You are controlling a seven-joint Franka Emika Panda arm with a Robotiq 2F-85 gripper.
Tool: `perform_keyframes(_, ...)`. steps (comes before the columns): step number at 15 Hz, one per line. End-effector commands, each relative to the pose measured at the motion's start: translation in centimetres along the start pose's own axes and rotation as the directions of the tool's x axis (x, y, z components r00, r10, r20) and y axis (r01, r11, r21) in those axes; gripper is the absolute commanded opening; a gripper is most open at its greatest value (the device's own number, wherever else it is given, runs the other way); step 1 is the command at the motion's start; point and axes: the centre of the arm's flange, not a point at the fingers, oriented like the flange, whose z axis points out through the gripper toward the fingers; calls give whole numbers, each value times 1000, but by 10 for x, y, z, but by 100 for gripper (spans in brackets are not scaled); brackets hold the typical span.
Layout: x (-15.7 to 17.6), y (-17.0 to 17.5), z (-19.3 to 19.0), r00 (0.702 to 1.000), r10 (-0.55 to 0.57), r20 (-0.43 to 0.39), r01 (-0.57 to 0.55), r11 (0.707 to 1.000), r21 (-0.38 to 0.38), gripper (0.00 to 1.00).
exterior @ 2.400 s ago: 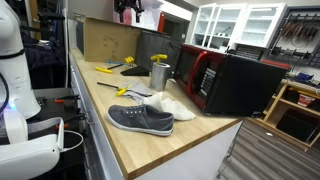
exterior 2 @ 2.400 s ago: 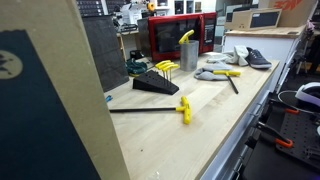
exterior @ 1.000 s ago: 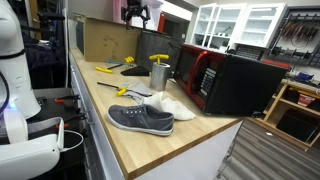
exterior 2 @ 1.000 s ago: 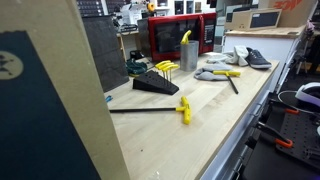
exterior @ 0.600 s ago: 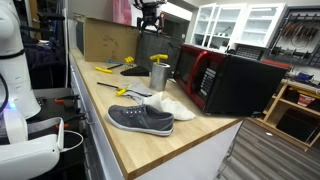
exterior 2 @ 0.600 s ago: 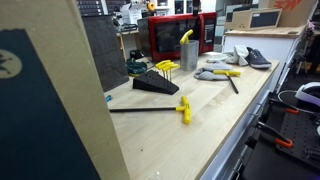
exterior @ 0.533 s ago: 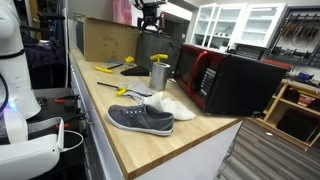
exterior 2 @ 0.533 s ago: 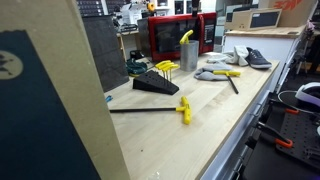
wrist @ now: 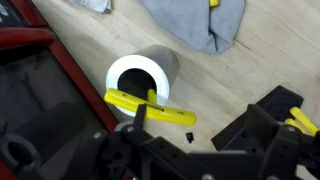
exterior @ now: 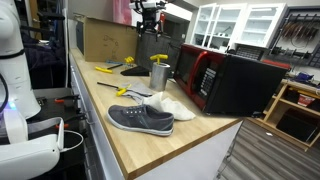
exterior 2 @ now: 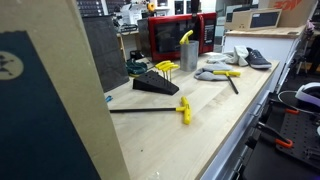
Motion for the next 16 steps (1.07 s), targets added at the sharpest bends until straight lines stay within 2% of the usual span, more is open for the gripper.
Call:
perform_keyframes(1, 18, 13, 10, 996, -75, 44, 75, 997, -7, 100)
perform_keyframes(4, 28, 15, 11, 993, -100, 56, 101, 995, -16, 100)
perform_keyframes(6, 27, 13, -5, 997, -75, 24, 76, 997, -30, 100)
perform_keyframes(7, 23, 8, 15, 997, -70, 26, 70, 997, -13, 100)
perform_keyframes(10, 27, 9, 3, 997, -71, 10, 71, 997, -24, 100)
perform_keyframes(16, 26, 10, 3, 998, -69, 9, 69, 997, -25, 100)
